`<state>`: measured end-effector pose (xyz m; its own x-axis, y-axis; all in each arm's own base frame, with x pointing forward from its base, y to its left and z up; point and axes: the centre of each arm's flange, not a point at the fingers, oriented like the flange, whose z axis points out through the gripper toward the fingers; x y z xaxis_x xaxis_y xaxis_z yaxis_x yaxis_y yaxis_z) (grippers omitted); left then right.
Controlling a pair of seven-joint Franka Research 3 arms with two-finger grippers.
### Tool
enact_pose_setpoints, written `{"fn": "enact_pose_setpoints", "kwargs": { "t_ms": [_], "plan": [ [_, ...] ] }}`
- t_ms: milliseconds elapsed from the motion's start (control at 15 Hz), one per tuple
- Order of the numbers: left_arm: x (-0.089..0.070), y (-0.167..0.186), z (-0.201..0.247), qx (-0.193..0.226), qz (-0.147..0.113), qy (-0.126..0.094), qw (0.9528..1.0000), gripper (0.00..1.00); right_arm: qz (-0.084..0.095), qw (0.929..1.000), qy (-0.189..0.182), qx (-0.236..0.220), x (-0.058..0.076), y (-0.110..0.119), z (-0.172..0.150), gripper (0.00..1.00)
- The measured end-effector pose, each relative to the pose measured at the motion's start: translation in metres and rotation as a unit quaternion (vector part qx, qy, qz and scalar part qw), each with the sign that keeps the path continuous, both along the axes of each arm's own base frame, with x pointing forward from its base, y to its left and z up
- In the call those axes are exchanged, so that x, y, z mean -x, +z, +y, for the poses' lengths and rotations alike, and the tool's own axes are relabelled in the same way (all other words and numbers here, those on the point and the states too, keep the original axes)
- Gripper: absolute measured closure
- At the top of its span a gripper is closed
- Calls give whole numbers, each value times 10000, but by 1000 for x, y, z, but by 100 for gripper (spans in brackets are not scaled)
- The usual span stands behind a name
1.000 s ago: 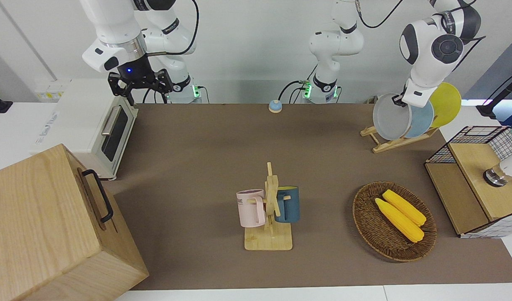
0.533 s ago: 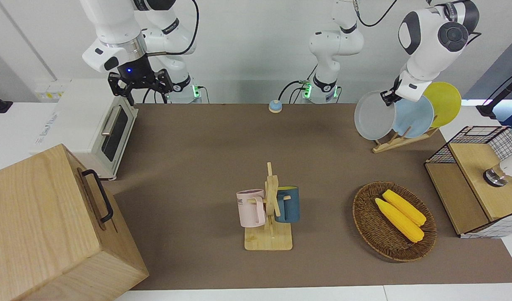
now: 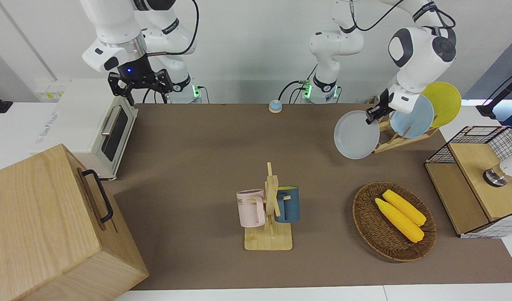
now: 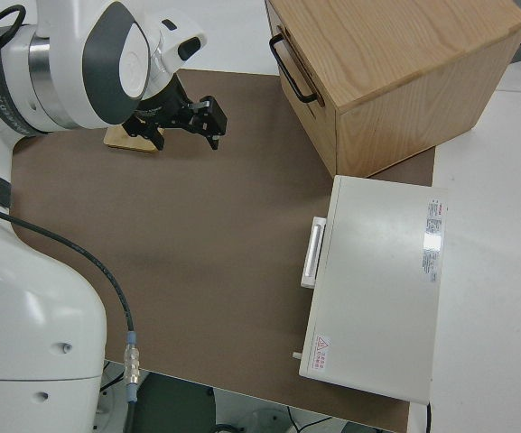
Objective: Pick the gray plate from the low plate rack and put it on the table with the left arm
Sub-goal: 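Lift the gray plate out of the rack and carry it away from the rack, then lower the gray plate flat onto the table and open the left gripper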
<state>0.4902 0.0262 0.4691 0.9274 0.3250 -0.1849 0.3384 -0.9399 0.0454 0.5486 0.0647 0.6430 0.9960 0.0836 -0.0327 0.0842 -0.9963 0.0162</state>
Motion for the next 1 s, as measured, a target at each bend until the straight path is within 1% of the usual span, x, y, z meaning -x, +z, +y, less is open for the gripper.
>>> {"fn": "enact_pose_setpoints", "kwargs": {
  "t_ms": [200, 467, 533, 733, 800, 867, 933, 1000],
  "plan": [
    [8, -27, -10, -27, -12, -4, 10000, 89, 0, 10000, 0, 0, 0, 0, 0, 1],
    [22, -55, -13, -32, 87, -17, 10000, 89, 0, 10000, 0, 0, 0, 0, 0, 1],
    [27, -62, -16, -41, 45, -29, 10000, 89, 0, 10000, 0, 0, 0, 0, 0, 1],
    [33, -62, -17, -47, -42, -41, 10000, 89, 0, 10000, 0, 0, 0, 0, 0, 1],
    [34, -62, -20, -51, -42, -62, 10000, 88, 0, 10000, 0, 0, 0, 0, 0, 1],
    [36, -66, -23, -57, 0, -90, 9999, 84, 0, 10000, 0, 0, 0, 0, 0, 1],
    [38, -71, -26, -62, 55, -121, 9999, 84, 0, 10000, 0, 0, 0, 0, 0, 1],
    [39, -75, -28, -63, 98, -140, 9998, 78, 0, 10000, 0, 0, 0, 0, 0, 1]
  ]
}}
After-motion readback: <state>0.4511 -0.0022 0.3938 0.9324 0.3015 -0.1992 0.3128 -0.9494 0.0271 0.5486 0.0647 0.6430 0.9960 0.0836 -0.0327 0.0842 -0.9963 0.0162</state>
